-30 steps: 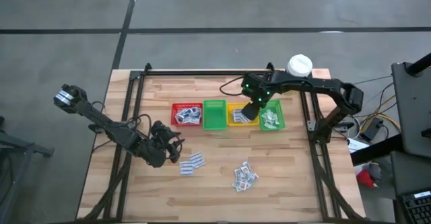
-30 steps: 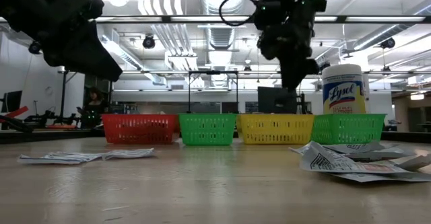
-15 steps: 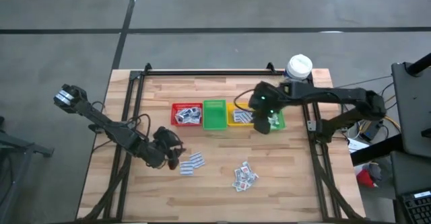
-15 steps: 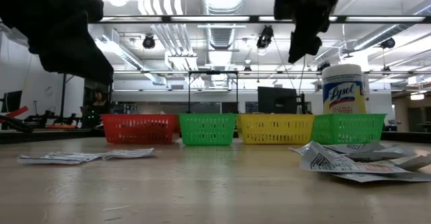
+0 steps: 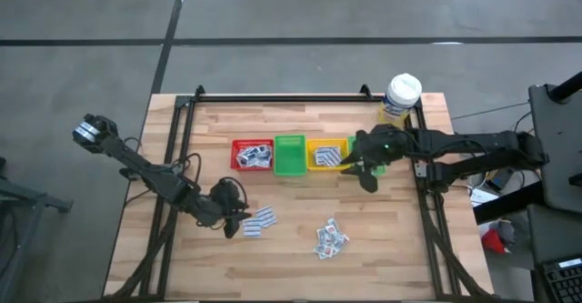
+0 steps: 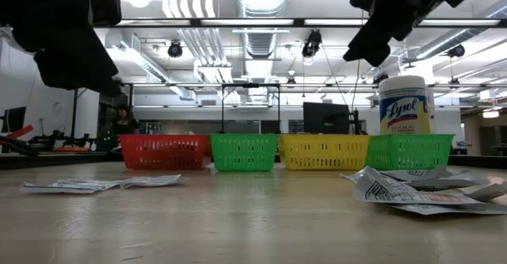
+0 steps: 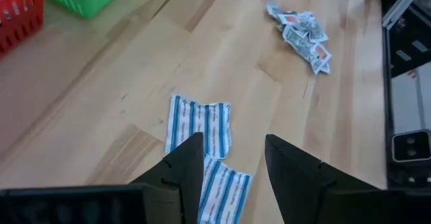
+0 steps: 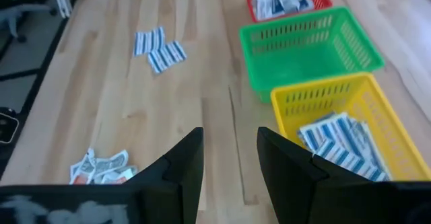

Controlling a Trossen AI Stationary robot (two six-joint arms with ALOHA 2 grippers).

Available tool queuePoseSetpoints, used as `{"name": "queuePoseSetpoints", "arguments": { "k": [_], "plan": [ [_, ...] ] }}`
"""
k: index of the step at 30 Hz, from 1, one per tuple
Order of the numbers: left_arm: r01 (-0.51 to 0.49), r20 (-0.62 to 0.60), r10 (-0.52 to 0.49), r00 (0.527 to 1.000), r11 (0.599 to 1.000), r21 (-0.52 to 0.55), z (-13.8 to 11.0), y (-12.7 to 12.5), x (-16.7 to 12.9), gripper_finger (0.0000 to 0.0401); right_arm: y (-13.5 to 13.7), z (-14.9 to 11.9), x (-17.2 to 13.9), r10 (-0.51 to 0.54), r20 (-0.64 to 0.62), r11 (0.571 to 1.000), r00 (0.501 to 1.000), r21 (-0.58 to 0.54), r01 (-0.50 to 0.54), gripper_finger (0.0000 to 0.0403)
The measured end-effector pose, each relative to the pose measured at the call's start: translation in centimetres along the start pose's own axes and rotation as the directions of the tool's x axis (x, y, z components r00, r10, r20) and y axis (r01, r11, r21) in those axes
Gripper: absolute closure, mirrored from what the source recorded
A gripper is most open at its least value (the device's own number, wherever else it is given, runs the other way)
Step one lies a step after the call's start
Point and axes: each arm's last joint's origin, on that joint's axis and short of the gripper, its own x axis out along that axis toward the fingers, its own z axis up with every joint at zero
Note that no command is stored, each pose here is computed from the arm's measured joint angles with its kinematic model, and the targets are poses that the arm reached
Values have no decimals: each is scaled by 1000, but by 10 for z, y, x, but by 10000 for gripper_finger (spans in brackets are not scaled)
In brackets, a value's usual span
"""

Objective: Pick & Place First Aid Supplies
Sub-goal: Put the blue bandage into the yellow basket

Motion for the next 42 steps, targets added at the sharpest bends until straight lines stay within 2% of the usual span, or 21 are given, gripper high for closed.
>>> {"name": "queuePoseSetpoints", "arguments": {
  "k": [6,11,19,23,31,36,42],
  "plan": [
    [-6,-4,6,1000,1000,-5,2,-5,3,250,-2,-19,-6,18,103,998,995,-59,-12,266],
    [-97,-69,98,993,995,18,3,-13,15,250,-2,-31,-15,30,163,996,986,-93,-15,266],
    [-261,-253,267,930,964,58,4,-23,29,250,-1,-44,-30,58,295,993,954,-118,-24,266],
    [-294,-310,306,900,952,85,6,-27,34,250,-1,-49,-36,63,319,993,945,-112,-29,266],
    [-282,-380,362,851,926,249,4,-24,47,250,-2,-54,-36,69,319,994,945,-100,-39,266],
    [-272,-428,384,818,914,300,1,-16,56,250,-2,-56,-35,68,312,994,948,-99,-38,266],
    [-263,-430,393,813,906,331,1,-15,61,250,-2,-56,-35,67,310,994,948,-103,-37,266]
  ]
}}
